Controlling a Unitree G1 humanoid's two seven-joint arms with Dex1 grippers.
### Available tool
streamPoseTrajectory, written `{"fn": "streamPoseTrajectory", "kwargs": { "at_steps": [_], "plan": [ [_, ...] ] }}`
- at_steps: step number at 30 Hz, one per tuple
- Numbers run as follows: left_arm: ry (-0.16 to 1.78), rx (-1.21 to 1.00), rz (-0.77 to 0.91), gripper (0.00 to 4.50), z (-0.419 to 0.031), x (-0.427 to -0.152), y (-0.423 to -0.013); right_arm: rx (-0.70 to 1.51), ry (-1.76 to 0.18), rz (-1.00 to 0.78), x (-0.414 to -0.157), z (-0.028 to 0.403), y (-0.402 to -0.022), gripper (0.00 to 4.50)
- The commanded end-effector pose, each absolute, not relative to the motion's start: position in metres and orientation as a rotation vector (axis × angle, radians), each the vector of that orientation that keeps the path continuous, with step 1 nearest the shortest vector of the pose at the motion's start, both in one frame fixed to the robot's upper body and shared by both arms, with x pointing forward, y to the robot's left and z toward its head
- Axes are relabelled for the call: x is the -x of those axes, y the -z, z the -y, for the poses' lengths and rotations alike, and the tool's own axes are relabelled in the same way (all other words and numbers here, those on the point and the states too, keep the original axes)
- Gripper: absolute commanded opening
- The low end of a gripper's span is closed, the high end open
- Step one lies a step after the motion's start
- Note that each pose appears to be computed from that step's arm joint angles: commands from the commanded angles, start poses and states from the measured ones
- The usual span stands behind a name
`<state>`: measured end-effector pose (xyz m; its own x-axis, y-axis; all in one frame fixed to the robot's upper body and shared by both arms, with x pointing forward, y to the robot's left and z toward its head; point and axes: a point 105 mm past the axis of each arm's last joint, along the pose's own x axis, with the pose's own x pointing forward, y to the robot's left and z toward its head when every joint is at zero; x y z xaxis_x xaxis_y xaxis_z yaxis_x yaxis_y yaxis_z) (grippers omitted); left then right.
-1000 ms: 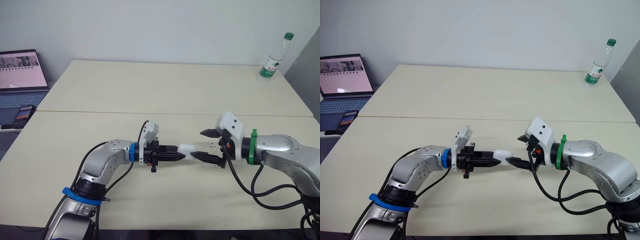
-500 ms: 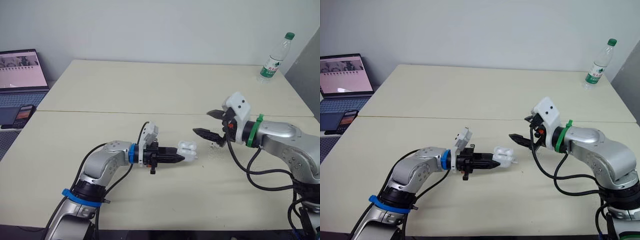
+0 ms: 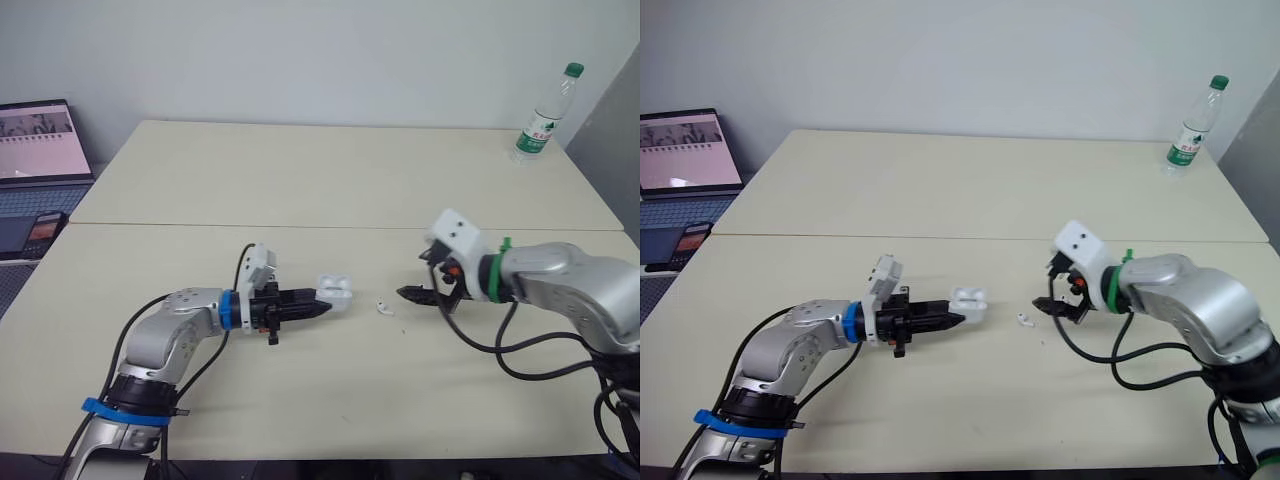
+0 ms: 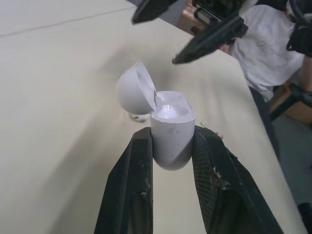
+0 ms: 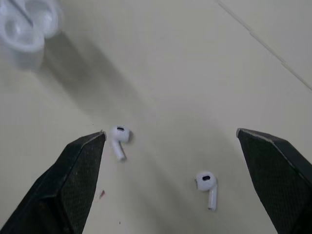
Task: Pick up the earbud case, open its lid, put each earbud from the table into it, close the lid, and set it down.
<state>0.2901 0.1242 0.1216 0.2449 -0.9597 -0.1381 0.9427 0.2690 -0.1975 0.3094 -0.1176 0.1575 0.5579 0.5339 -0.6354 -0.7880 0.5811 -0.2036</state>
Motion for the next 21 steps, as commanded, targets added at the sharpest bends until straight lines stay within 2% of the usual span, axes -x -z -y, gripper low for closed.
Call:
{"fn": "streamPoseTrajectory", "kwargs": {
  "at_steps": [1,7,17,20,21],
  "plan": [
    [1.264,0.042,-0.188,0.75,-0.139,-0.293,-0.132,0.546,-0.783,-0.622,-0.317,0.113,-0.153,4.5],
    [1.233,0.043,-0.174,0.75,-0.147,-0.291,-0.133,0.621,-0.794,-0.707,-0.315,0.097,-0.133,4.5],
    [1.227,0.049,-0.174,0.75,-0.143,-0.288,-0.13,0.618,-0.831,-0.732,-0.303,0.077,-0.114,4.5],
    [1.232,0.048,-0.175,0.75,-0.142,-0.288,-0.13,0.622,-0.841,-0.729,-0.301,0.075,-0.113,3.88],
    [1.233,0.048,-0.175,0.75,-0.141,-0.289,-0.13,0.625,-0.844,-0.727,-0.3,0.074,-0.112,3.53]
  ]
}}
